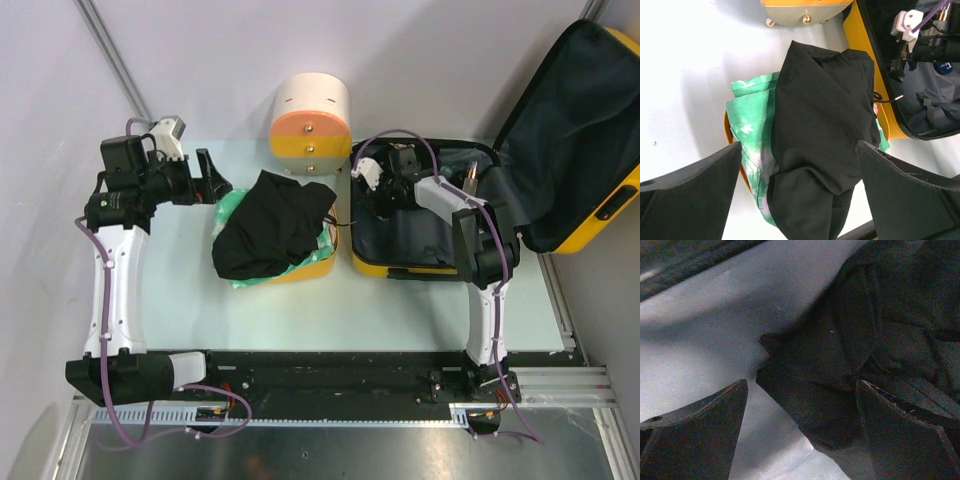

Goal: Open, take out, and arrange the luggage

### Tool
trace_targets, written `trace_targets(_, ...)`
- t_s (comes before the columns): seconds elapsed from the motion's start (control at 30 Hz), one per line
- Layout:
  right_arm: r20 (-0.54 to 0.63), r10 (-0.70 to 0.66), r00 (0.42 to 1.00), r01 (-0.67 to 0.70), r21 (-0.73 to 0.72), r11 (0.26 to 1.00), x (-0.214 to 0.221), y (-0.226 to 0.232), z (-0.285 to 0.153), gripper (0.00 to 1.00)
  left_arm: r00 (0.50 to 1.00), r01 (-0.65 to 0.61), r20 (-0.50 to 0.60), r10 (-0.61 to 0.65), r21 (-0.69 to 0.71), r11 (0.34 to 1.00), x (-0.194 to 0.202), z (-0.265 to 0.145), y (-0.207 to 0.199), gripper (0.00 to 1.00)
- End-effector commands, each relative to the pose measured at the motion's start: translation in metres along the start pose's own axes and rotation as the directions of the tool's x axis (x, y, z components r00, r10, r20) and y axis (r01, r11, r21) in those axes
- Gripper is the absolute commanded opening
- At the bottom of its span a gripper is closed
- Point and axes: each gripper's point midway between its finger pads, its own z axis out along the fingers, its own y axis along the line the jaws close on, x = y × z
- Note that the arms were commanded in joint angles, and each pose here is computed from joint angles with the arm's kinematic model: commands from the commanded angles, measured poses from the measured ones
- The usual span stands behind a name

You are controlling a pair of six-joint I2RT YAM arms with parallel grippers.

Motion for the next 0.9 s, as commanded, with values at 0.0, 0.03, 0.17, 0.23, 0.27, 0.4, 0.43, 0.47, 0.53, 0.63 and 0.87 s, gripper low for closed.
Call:
trace_targets(0.0,-0.035,-0.120,0.992,0.121,0.035,0.992,0.010,-0.019,0.016,0.89,1.000,-0.008,0.026,0.008,0.017,1.000,-0.008,-0.003,-0.003,1.00)
trace_targets(0.03,-0.050,-0.124,0.991,0.126,0.036,0.991,0.014,-0.020,0.017,0.86,1.000,-0.009,0.025,0.008,0.020,1.000,-0.009,-0.002,-0.004,1.00)
trace_targets(0.17,-0.084,-0.101,0.991,0.103,0.018,0.995,0.026,-0.016,0.016,0.55,1.000,-0.008,0.021,0.008,0.023,1.000,-0.010,0.001,-0.002,1.00)
trace_targets(0.23,-0.079,-0.082,0.993,0.083,0.009,0.997,0.022,-0.012,0.009,0.30,1.000,-0.010,0.026,0.009,0.023,1.000,-0.013,0.001,-0.002,1.00)
trace_targets(0.27,-0.080,-0.056,0.995,0.057,0.007,0.998,0.021,-0.009,0.006,0.22,1.000,-0.007,0.021,0.006,0.026,1.000,-0.012,0.003,-0.002,1.00)
trace_targets(0.4,-0.037,0.016,0.999,-0.016,0.010,1.000,-0.003,0.000,-0.023,0.00,1.000,-0.009,0.021,0.008,0.038,0.999,-0.016,0.005,-0.003,1.00)
trace_targets(0.43,-0.028,0.037,0.999,-0.037,0.003,0.999,-0.006,0.003,-0.030,0.00,1.000,-0.012,0.021,0.012,0.044,0.999,-0.017,0.006,-0.003,1.00)
trace_targets(0.47,-0.021,0.065,0.998,-0.065,-0.005,0.998,-0.009,0.006,-0.035,0.00,1.000,-0.010,0.017,0.009,0.053,0.999,-0.016,0.008,-0.004,1.00)
trace_targets(0.53,0.024,0.147,0.989,-0.146,-0.036,0.989,-0.024,0.013,-0.054,0.00,1.000,-0.019,0.025,0.018,0.068,0.997,-0.020,0.007,-0.007,0.99)
trace_targets(0.63,0.069,0.265,0.962,-0.258,-0.092,0.962,-0.037,0.018,-0.076,0.00,0.999,-0.040,0.028,0.037,0.097,0.995,-0.022,0.008,-0.013,0.99)
trace_targets(0.87,-0.014,0.341,0.940,-0.334,-0.248,0.909,-0.037,0.048,-0.073,0.16,0.998,-0.063,0.013,0.062,0.136,0.989,-0.019,0.018,-0.025,0.98)
